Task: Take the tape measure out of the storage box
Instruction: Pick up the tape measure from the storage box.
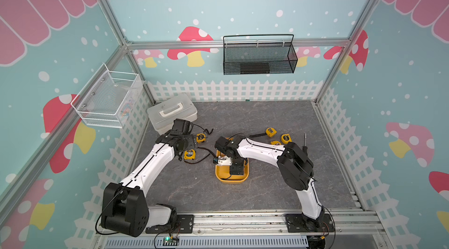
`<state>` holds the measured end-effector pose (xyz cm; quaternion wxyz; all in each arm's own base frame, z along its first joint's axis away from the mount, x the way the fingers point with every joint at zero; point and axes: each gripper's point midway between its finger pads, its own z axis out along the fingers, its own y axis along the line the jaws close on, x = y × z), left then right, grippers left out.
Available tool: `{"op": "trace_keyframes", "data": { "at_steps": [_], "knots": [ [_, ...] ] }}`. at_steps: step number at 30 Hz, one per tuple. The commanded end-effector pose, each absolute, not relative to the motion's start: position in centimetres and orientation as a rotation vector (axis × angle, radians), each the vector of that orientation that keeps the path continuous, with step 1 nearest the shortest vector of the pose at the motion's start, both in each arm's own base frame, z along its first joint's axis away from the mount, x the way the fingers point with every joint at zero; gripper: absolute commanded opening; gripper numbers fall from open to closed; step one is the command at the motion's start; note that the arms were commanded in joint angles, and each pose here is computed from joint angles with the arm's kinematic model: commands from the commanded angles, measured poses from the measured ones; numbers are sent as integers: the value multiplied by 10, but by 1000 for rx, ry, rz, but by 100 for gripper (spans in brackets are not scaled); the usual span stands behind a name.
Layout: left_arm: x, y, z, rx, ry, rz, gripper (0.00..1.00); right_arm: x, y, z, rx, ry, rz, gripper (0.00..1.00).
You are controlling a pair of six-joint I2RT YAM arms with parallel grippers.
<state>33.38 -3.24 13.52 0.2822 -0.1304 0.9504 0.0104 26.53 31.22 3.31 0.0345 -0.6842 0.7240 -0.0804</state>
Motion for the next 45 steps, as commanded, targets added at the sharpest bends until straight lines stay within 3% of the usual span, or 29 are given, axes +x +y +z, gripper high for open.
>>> {"op": "trace_keyframes", "data": {
  "at_steps": [1,13,29,45],
  "knots": [
    [333,-32,130,-358,2553,18,85,280,311,28,-2101,2221,-292,79],
    [333,-33,129,-363,2556,12,85,276,302,27,-2111,2248,-266,81],
    [329,-31,125,-374,2561,19,85,269,301,26,-2115,2263,-207,55],
    [330,-32,124,-374,2566,18,86,291,301,73,-1969,2228,-120,52]
  ]
}}
